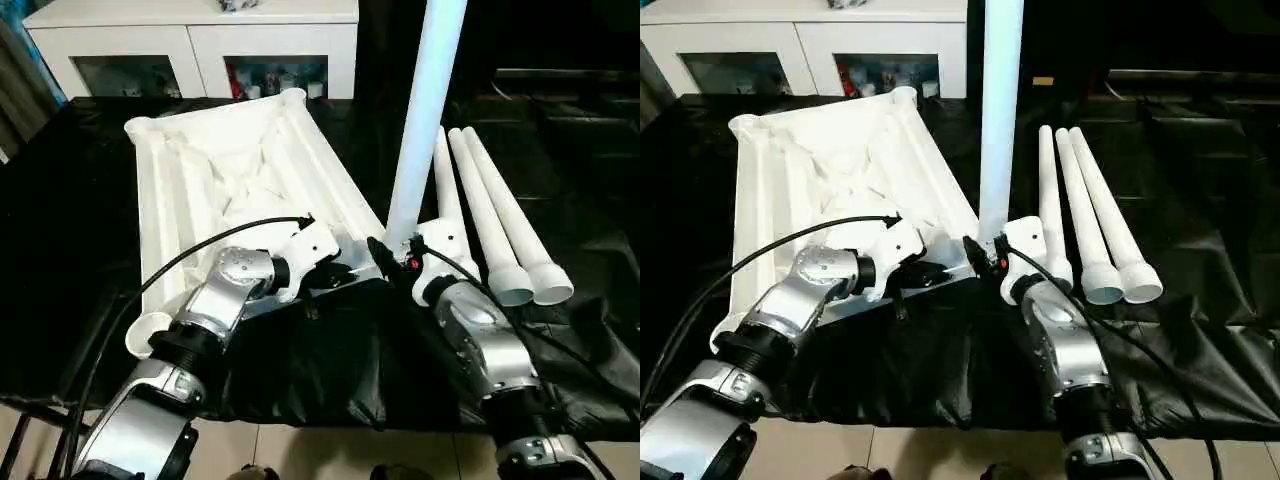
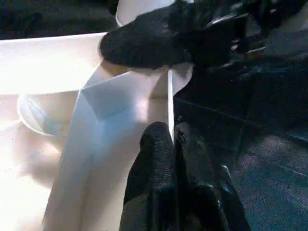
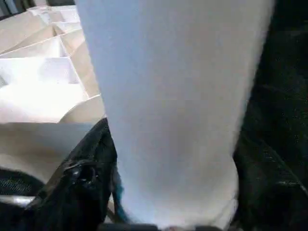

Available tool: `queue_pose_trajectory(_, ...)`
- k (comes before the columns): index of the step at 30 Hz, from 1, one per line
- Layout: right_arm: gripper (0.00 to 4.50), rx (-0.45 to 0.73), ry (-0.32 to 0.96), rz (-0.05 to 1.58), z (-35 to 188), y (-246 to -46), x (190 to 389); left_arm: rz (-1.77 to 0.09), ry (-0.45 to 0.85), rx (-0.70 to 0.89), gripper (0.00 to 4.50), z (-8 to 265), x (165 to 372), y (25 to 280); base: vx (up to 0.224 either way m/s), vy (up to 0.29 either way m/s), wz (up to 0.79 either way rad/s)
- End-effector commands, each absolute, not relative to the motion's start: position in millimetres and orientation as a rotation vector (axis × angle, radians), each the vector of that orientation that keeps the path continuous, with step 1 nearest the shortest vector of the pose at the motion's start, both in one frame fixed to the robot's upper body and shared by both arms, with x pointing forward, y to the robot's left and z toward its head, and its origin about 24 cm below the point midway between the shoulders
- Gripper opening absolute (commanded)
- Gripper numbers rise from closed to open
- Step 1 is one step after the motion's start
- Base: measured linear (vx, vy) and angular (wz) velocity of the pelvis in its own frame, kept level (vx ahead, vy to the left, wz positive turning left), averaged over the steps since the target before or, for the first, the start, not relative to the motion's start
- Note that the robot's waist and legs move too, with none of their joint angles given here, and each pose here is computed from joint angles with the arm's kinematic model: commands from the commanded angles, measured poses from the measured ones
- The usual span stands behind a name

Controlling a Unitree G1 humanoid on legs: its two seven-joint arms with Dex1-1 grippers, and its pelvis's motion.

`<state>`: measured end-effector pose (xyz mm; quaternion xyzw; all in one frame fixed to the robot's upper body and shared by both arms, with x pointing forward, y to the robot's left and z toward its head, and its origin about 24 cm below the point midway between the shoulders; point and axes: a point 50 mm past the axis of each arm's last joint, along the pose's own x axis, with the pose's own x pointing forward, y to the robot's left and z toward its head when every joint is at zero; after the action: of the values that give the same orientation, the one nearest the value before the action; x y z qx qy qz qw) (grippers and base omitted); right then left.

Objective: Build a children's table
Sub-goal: Rotate leg to tighten

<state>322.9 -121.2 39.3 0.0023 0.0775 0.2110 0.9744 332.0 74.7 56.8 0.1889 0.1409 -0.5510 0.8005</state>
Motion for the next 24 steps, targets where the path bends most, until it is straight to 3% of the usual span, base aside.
queue_pose_trajectory(1,3.63,0.022,0.221,0.518,26.4,-99.9,316.7,-1.303,0.299,0.414,0.0,50.4,318.4,51.2,0.0,0.0,0.0)
queue_pose_trajectory(2,3.81,0.009,0.213,0.528,27.4,-100.8,316.6,-1.308,0.298,0.418,0.0,50.4,318.2,52.6,0.0,0.0,0.0)
queue_pose_trajectory(9,3.81,-0.066,0.161,0.716,36.3,-107.9,307.8,-1.416,0.262,0.438,0.0,53.5,312.7,62.8,0.0,0.0,0.0)
queue_pose_trajectory(10,3.81,-0.098,0.158,0.817,38.4,-109.8,300.3,-1.459,0.27,0.455,0.0,53.6,310.8,68.1,0.0,0.0,0.0)
queue_pose_trajectory(13,3.81,-0.137,0.175,0.995,40.5,-115.5,284.8,-1.527,0.283,0.49,0.0,54.2,308.4,77.7,0.0,0.0,0.0)
queue_pose_trajectory(24,3.81,-0.202,0.307,1.261,45.2,-146.8,259.8,-1.65,0.324,0.544,0.0,56.7,304.4,98.0,0.0,0.0,0.0)
